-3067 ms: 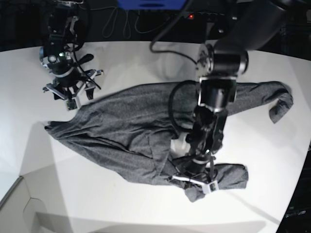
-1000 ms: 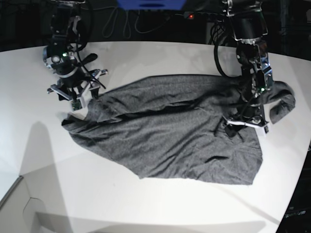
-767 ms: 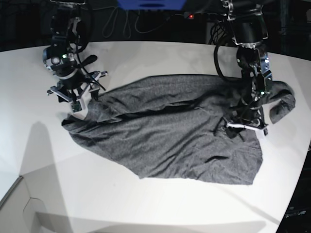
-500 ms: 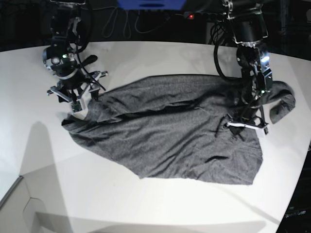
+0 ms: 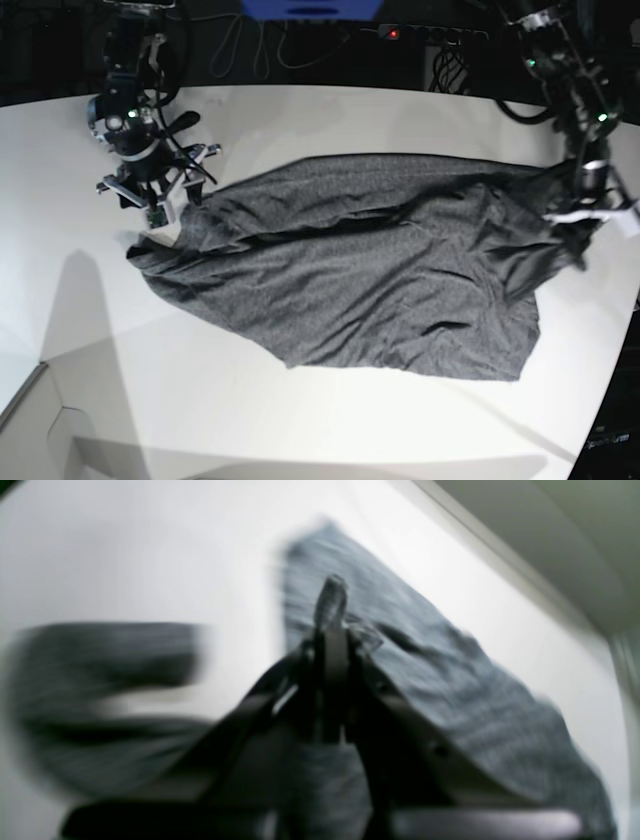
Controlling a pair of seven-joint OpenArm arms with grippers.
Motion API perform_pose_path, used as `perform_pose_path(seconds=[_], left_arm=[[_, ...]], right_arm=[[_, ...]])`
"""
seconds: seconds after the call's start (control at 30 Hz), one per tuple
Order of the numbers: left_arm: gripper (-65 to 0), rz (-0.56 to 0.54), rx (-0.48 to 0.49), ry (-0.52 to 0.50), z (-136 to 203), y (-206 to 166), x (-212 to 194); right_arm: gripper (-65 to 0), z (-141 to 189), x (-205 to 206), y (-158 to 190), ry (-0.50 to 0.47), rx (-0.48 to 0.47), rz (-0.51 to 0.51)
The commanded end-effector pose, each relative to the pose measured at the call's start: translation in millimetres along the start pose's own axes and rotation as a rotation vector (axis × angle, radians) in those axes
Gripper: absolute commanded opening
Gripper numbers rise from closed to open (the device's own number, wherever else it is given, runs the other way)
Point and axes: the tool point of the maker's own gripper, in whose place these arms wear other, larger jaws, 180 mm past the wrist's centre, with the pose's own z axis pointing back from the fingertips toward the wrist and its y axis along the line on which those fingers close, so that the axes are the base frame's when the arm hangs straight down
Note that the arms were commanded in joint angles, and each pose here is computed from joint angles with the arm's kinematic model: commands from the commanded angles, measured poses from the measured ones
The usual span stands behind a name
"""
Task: Layout the t-shirt on the table in an organized manner, then fold the t-shirt properly
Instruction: 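Grasp the shirt edge with the left gripper and pull it away from the right gripper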
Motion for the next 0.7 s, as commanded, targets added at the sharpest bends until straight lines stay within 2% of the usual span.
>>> perform_pose_path(seconds=[0.0,0.17,0.33,0.5,0.67], left_arm=[[-64.8,0.017,-0.004,-0.075,7.0,5.8,23.8],[-64.8,0.125,0.118,-0.161,34.4,67.1,50.2],[-64.8,0.160,0.210,-0.129,53.3,102.9,46.7],[-64.5,0.193,0.246,-0.060,56.5,118.2,29.1],[-64.4,0.230,0.304,-0.036,71.0,138.1,21.8]], right_arm=[[-29.5,1.7,14.3,-4.9,-0.051,-0.012,0.001],[-29.5,1.6,14.4,-4.5,-0.051,-0.011,-0.001],[-29.5,1.3,15.8,-4.9,-0.054,-0.012,0.000],[-29.5,1.7,15.6,-4.8,-0.054,-0.012,0.000],[-29.5,2.2,14.7,-4.5,-0.052,-0.012,0.000]])
